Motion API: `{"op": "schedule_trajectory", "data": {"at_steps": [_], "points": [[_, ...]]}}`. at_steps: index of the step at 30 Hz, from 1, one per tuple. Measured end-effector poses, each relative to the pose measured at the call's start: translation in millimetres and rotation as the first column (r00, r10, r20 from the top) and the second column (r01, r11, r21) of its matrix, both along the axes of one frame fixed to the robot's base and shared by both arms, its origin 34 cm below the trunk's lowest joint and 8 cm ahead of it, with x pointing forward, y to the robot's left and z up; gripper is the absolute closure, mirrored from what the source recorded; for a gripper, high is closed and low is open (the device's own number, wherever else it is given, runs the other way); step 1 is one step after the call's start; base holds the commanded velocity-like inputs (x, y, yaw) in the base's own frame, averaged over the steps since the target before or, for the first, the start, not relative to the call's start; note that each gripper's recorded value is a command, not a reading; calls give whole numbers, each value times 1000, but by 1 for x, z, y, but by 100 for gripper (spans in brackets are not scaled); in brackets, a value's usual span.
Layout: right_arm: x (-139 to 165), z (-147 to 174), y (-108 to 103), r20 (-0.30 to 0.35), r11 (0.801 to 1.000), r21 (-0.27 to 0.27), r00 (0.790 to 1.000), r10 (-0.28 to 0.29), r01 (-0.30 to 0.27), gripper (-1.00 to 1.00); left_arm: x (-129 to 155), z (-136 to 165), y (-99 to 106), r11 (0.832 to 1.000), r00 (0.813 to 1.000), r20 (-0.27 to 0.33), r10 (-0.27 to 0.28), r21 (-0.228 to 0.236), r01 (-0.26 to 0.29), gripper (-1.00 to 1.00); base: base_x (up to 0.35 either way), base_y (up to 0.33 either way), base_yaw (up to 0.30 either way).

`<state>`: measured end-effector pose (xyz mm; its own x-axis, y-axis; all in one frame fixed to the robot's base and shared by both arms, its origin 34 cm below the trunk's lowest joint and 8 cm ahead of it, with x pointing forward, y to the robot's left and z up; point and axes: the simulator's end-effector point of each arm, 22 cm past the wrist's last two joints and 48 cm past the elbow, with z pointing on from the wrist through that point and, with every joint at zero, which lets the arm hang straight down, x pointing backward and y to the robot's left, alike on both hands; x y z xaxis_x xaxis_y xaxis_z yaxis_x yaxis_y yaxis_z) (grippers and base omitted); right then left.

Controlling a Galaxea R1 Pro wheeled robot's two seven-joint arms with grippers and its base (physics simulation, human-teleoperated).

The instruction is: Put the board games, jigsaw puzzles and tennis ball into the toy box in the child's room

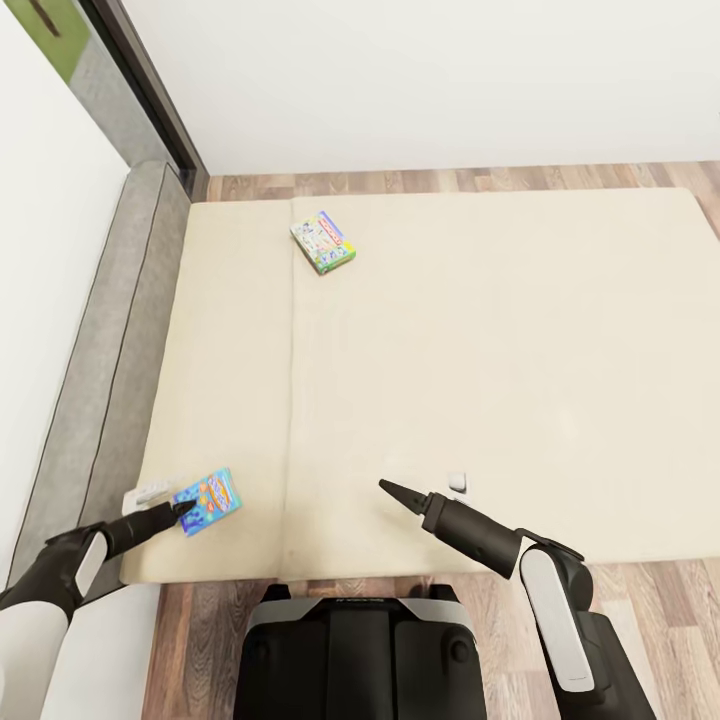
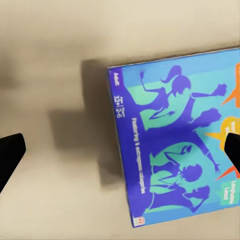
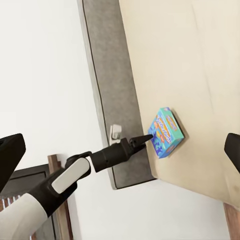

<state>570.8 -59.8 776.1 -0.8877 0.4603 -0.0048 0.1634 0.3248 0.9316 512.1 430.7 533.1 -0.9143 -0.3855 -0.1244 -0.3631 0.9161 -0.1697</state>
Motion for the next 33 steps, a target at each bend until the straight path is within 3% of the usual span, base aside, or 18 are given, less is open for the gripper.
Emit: {"op": "schedule_trajectory", "data": {"at_steps": [11,22,33], "points": [[-2,-4,0,-9,1000,1,1000,0,0,-100,-4,-2,-8,999,1000,7,-1,-46,1,-100,0,0,0],[-2,-4,1,-10,1000,2,1000,0,0,-100,-3,-2,-11,998,1000,12,-2,-60,3,-100,0,0,0],[-2,-4,1,-10,1000,2,1000,0,0,-100,4,4,-26,991,999,46,-11,-134,17,-100,0,0,0]]}}
